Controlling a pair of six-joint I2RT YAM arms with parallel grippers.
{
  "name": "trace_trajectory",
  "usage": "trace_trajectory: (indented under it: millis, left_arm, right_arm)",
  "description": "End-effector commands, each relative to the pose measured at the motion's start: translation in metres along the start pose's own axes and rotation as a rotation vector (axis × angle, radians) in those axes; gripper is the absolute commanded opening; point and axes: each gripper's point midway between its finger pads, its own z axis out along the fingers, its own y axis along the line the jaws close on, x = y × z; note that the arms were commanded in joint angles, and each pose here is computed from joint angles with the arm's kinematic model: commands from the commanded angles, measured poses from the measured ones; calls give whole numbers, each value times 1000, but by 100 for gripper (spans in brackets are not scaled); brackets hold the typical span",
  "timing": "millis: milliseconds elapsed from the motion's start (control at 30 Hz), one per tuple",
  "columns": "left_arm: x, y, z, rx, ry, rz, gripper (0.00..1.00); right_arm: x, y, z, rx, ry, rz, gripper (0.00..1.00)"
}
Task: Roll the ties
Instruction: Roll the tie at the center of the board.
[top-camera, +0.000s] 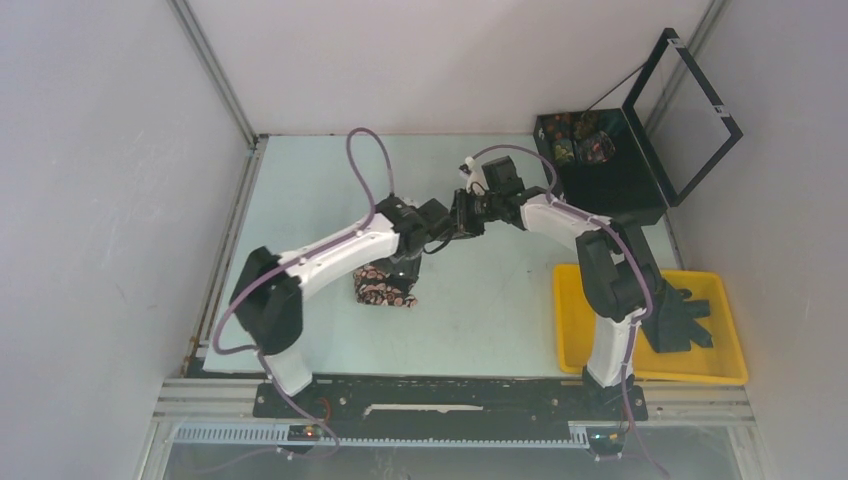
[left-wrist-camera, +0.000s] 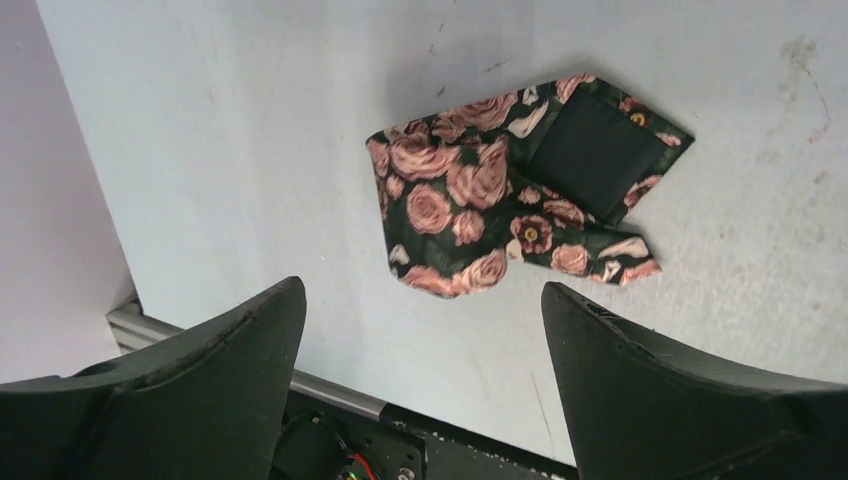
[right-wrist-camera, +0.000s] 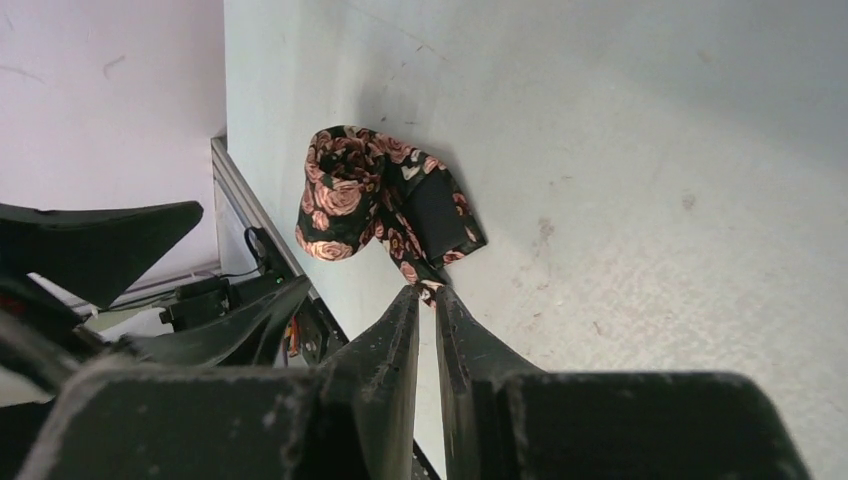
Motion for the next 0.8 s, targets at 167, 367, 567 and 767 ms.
trace_trajectory:
  millis: [167, 367, 567, 767]
  left_arm:
    - [10, 29, -19, 231, -143, -148, 94]
    - [23, 49, -11, 369, -203, -288, 94]
    - [34, 59, 9, 500, -215, -467, 94]
    - [45, 68, 29, 558, -208, -607, 94]
  right_arm:
    - [-7, 58, 9, -34, -19, -92, 15]
    - [6, 87, 30, -47, 30, -135, 15]
    - [21, 116, 57, -72, 80, -165, 15]
    - [38, 134, 81, -90, 130, -180, 14]
